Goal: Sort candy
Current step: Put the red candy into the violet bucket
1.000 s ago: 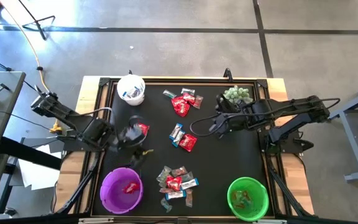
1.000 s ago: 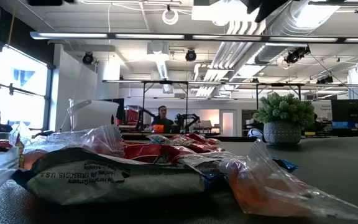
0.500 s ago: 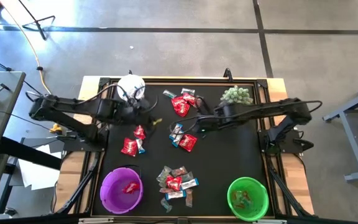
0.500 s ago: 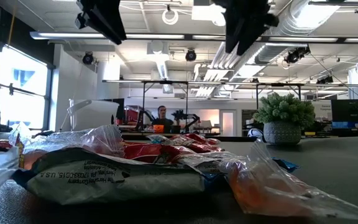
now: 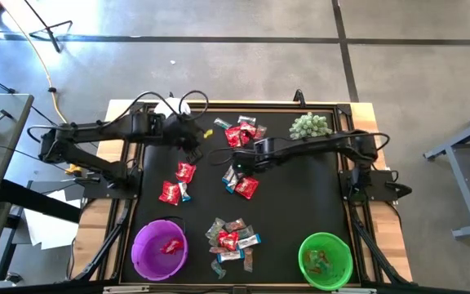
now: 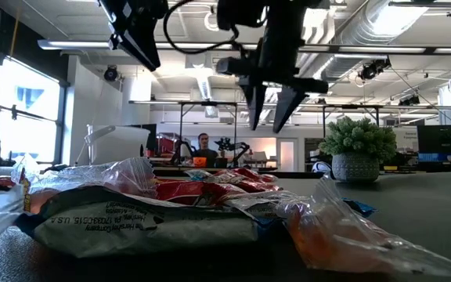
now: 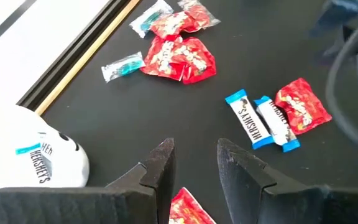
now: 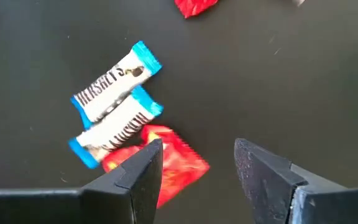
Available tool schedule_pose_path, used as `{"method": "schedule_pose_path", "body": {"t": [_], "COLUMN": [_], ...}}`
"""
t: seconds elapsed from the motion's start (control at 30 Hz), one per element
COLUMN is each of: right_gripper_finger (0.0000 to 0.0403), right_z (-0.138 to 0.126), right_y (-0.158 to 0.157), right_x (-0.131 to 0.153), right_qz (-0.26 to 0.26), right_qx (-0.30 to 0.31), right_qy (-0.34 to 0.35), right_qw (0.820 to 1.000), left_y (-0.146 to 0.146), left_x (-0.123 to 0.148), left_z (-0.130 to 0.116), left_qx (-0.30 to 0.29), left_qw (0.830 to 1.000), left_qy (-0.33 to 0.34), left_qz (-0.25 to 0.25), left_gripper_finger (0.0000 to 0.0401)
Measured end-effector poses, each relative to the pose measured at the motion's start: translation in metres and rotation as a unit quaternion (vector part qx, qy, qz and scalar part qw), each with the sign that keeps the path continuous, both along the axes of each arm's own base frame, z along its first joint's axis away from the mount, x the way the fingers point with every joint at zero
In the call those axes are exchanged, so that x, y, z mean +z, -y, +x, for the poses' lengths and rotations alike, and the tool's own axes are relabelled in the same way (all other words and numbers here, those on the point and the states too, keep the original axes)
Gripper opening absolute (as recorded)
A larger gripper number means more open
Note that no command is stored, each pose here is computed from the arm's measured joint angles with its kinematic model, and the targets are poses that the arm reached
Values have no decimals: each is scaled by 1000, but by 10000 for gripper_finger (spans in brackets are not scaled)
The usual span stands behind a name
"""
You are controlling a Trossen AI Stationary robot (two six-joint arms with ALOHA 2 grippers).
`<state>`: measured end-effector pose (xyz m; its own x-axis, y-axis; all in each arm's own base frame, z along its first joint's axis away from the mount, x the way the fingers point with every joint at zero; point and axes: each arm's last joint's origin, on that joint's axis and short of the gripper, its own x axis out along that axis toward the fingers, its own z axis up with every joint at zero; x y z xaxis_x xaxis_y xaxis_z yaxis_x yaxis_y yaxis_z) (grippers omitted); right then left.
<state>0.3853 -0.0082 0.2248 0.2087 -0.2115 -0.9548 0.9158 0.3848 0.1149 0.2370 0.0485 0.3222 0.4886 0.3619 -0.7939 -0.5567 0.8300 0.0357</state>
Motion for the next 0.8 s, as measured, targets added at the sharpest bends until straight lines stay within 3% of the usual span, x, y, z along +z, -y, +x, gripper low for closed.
{"method": "schedule_pose_path", "body": {"t": [0.17, 0.4, 0.53, 0.8], "right_gripper_finger": [195, 195, 195, 195], "right_z": [14, 23, 26, 28], "right_y": [-6, -33, -40, -33], "right_x": [-22, -54, -60, -61], "right_qz": [48, 111, 109, 56], "right_qx": [-45, -50, -38, -34], "right_qy": [14, -13, -8, 0], "right_qw": [998, 992, 993, 998], "left_y": [-12, -23, -27, -25], "left_x": [0, -1, -1, -1], "left_z": [-3, -6, -7, -7], "left_qx": [-6, -15, -16, -16], "left_qw": [1000, 999, 1000, 999], "left_qy": [-11, -27, -23, -5], "left_qz": [1, 19, 7, -37], "left_gripper_finger": [106, 106, 106, 106]}}
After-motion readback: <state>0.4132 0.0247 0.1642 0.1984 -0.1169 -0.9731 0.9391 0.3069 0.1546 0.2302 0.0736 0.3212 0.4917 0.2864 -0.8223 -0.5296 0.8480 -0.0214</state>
